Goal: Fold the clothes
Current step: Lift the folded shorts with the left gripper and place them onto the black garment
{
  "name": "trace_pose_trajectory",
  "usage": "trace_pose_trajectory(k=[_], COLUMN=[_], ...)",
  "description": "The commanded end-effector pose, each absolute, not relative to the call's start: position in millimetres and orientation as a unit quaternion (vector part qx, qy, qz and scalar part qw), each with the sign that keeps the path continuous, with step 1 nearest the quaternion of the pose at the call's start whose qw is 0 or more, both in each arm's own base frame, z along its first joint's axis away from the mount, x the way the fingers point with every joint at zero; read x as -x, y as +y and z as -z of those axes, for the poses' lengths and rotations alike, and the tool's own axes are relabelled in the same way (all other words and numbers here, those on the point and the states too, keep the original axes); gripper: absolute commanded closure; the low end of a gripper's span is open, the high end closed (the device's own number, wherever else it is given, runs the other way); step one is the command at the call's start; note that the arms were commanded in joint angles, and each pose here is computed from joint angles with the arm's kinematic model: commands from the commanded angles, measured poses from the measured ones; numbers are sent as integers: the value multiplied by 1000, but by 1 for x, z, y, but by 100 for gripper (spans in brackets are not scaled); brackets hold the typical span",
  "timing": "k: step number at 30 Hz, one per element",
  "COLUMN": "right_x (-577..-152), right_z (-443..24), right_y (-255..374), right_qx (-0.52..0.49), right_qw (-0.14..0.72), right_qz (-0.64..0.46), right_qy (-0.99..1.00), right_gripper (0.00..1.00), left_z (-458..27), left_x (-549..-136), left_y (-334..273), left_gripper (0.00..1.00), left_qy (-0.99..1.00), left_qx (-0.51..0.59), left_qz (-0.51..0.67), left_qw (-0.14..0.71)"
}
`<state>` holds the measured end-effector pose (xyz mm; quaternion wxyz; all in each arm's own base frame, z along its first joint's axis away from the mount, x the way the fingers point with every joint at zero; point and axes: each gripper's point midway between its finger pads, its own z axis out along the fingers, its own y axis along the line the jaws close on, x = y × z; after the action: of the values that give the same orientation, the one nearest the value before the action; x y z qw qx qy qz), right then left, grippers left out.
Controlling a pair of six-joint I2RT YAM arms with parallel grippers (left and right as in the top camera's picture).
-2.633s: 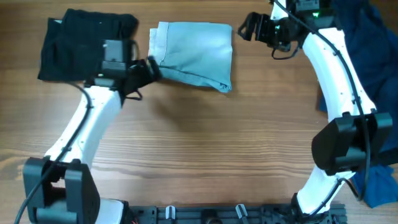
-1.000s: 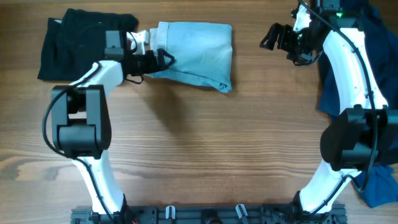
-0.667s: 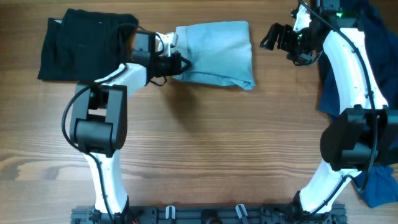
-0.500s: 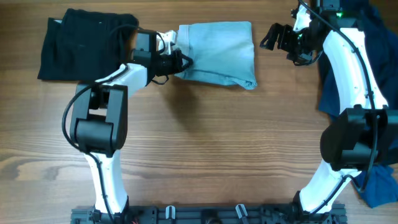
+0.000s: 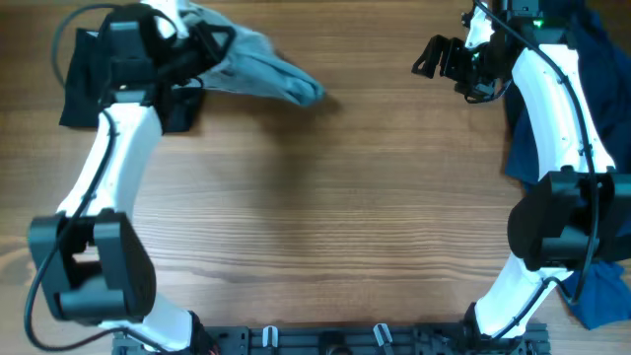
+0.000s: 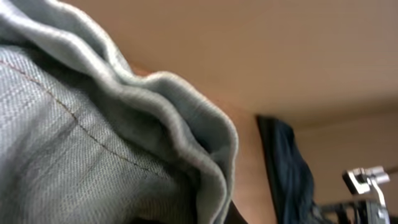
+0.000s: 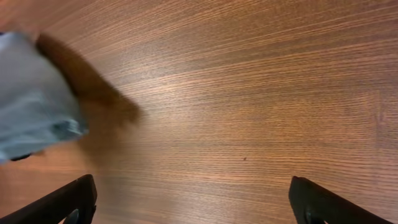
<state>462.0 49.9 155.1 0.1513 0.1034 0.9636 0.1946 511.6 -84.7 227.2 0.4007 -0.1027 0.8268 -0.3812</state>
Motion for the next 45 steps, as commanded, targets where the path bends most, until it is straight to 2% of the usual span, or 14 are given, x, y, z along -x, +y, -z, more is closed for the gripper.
trace_pose_trajectory(k=[1, 7, 14, 18, 25, 33, 38, 43, 44, 45], right_x=[-462, -462, -462, -463, -464, -467, -468, -473, -475, -477], right_z=[-146, -146, -146, -146, -147, -148, -148, -150, -151, -152], right_y=[50, 50, 50, 50, 50, 52, 51, 51, 51, 51], right_qx=[-96, -96, -96, -96, -97, -106, -106, -103, -103, -105], right_qw=[143, 143, 144, 145, 147, 153, 154, 166, 169, 173], right_qz=[-193, -193, -193, -193, -193, -196, -196, -197, -198, -199], right_qy=[966, 966, 966, 966, 965, 963, 963, 961, 960, 959], right_gripper=[0, 1, 0, 1, 0, 1, 0, 0, 1, 0], left_z=[-274, -331, -436, -449, -402, -332, -244, -189, -179, -168], left_x=[-513, -525, -524, -525, -526, -567, -586, -557, -546, -536], left_y=[-50, -13, 20, 51, 103, 125, 131, 138, 140, 140], left_gripper=[96, 96, 96, 96, 95, 96, 94, 85, 79, 78], left_qy=[801, 755, 692, 684, 747, 766, 820, 880, 891, 901], left_qx=[130, 135, 115, 117, 39, -66, -23, 25, 53, 81], left_qz=[346, 339, 310, 241, 66, 2, 47, 79, 94, 109], left_qw=[472, 545, 642, 679, 661, 640, 570, 468, 440, 412])
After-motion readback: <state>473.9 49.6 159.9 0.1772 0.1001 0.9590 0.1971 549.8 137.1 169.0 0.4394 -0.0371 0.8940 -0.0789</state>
